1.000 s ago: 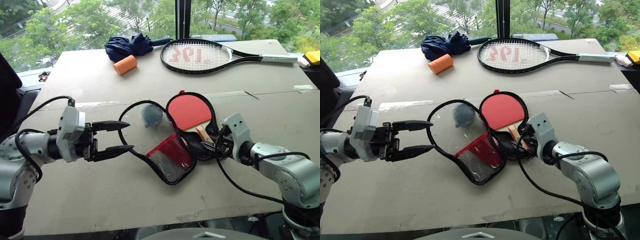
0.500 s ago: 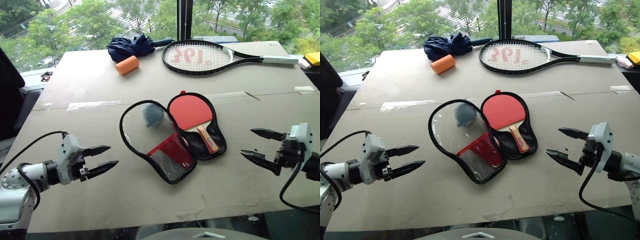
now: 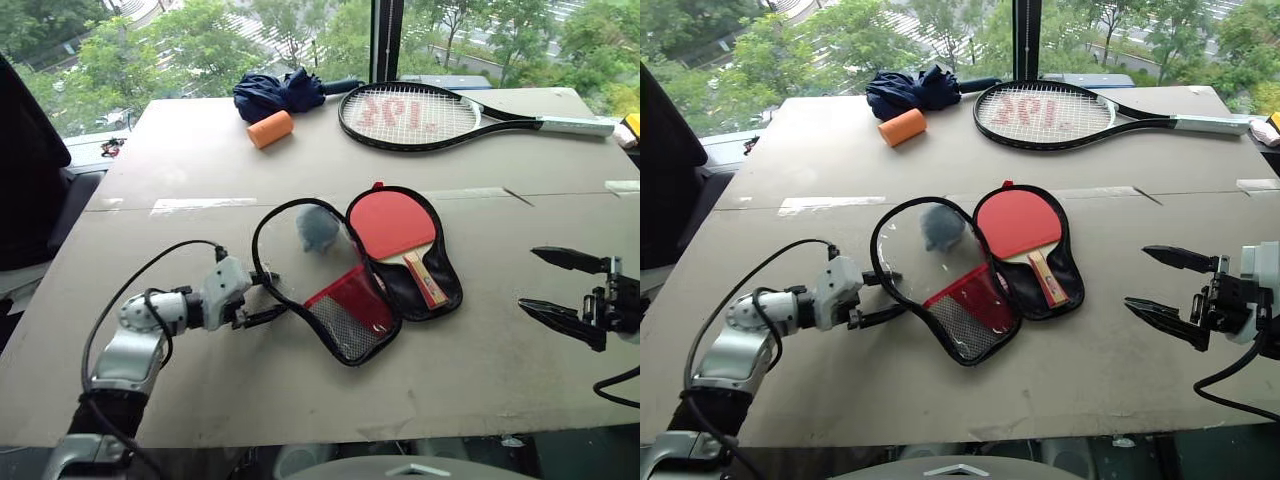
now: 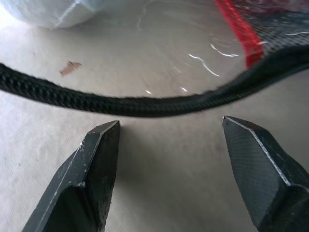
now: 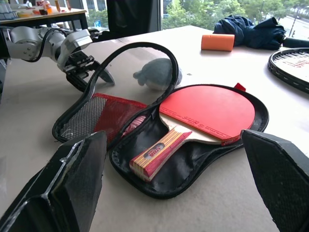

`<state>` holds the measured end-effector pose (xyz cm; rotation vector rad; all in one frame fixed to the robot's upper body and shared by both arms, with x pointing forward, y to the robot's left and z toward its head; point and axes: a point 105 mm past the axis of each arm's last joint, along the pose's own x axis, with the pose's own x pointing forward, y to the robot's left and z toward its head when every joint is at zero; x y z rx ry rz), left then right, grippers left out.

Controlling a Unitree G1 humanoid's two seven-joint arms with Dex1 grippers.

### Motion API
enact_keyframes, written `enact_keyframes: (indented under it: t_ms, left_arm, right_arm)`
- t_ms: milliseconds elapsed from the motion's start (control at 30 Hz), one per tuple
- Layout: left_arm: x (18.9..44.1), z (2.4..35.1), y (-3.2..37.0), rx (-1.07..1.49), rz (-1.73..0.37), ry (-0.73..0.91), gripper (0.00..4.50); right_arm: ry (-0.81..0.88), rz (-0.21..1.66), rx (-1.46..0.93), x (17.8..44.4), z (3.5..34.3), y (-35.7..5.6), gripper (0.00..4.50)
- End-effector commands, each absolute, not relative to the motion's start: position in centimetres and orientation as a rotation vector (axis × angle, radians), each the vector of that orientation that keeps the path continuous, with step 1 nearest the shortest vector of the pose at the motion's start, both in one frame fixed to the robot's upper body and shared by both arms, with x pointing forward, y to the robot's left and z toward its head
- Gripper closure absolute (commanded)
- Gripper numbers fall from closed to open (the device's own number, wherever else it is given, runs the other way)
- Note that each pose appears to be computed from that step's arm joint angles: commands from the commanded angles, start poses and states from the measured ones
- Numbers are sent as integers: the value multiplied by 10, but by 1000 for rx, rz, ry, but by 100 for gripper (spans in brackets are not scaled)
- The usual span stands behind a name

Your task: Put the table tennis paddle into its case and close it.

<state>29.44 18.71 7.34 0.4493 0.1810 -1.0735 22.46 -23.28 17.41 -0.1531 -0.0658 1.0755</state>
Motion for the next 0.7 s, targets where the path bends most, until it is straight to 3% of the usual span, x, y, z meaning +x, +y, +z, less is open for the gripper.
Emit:
enact_keyframes:
  t_ms: [33, 167, 433, 567, 700]
  left_arm:
    - [307, 83, 156, 383, -1113, 69, 109]
    - [318, 115, 110, 283, -1178, -82, 109]
    - [344, 150, 29, 184, -1224, -186, 109]
    - [354, 156, 18, 171, -1186, -198, 109]
    - [348, 158, 22, 168, -1207, -220, 109]
  right_arm:
    - [-122, 1062, -187, 222, 191, -230, 4]
    - [-148, 1026, -183, 223, 200, -231, 4]
    - [-155, 980, -202, 220, 208, -235, 4]
    - [-163, 963, -203, 219, 210, -233, 4]
    - [-160, 952, -199, 219, 210, -233, 4]
